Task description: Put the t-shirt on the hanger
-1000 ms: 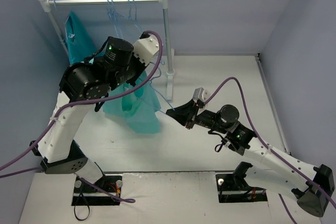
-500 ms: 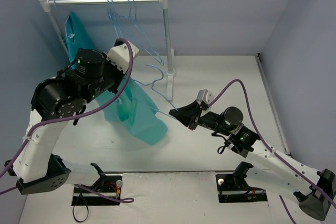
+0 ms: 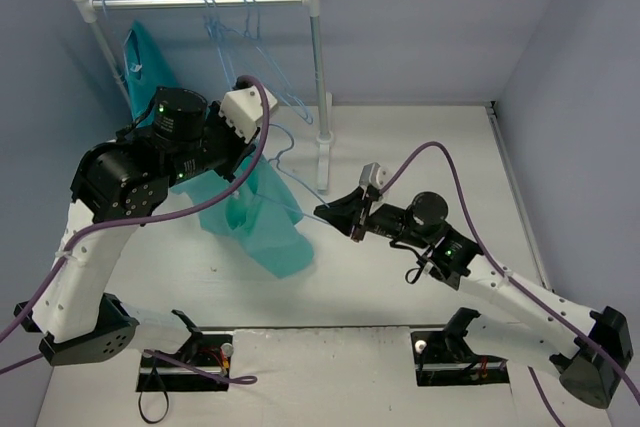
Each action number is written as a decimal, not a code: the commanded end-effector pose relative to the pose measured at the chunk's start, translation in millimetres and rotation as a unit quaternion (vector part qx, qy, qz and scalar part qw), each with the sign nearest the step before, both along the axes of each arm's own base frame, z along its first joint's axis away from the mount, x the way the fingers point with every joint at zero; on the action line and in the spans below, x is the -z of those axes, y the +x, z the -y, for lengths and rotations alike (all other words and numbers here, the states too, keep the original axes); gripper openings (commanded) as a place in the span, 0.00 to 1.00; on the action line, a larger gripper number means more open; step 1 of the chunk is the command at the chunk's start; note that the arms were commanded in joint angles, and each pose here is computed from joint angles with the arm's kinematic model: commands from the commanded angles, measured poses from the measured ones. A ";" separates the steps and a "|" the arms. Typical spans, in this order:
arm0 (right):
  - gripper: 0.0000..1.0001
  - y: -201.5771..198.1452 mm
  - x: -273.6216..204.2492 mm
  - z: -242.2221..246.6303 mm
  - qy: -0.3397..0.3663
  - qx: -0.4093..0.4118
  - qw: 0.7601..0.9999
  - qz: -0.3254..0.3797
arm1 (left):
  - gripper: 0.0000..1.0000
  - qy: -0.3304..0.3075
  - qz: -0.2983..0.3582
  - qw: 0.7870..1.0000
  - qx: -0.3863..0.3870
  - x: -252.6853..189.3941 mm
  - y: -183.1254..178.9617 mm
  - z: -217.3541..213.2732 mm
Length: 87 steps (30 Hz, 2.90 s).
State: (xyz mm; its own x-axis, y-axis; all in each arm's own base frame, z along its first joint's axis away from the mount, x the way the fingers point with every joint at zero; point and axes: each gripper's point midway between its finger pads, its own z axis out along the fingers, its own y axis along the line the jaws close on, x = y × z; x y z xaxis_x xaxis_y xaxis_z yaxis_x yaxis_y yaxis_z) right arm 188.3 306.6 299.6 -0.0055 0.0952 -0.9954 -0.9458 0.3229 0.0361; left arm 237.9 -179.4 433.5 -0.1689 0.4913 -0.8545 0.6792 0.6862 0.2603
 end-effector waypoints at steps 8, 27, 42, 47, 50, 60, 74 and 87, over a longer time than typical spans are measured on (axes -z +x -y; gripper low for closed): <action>0.00 26.3 -71.6 5.8 0.064 -0.009 0.995 0.080 | 0.00 -0.035 0.020 0.996 0.074 -15.2 -8.0 24.6; 0.00 35.8 -89.6 9.4 0.083 -0.011 0.992 0.098 | 0.05 -0.037 0.043 0.997 0.044 -29.2 14.2 29.0; 0.00 54.3 -87.4 3.9 0.083 -0.013 0.992 0.095 | 0.37 -0.047 0.067 0.997 0.010 -48.9 26.5 26.6; 0.00 59.2 -87.1 1.8 0.084 -0.015 0.992 0.095 | 0.52 -0.019 0.102 0.993 -0.053 -57.7 33.7 -4.0; 0.00 62.1 -82.3 -0.3 0.081 -0.017 0.993 0.089 | 0.53 -0.009 0.112 0.992 -0.063 -60.2 31.6 -13.7; 0.00 58.8 -77.0 -3.3 0.078 -0.034 0.993 0.081 | 0.53 0.033 0.144 0.987 -0.066 -63.1 20.9 -39.8; 0.00 49.8 -62.0 -8.4 0.061 -0.069 0.994 0.064 | 0.47 0.086 0.085 0.992 0.020 -12.1 42.3 -28.8; 0.00 37.8 -53.7 -11.9 0.046 -0.110 0.991 0.059 | 0.35 0.029 -0.012 0.992 0.123 35.2 34.0 -13.5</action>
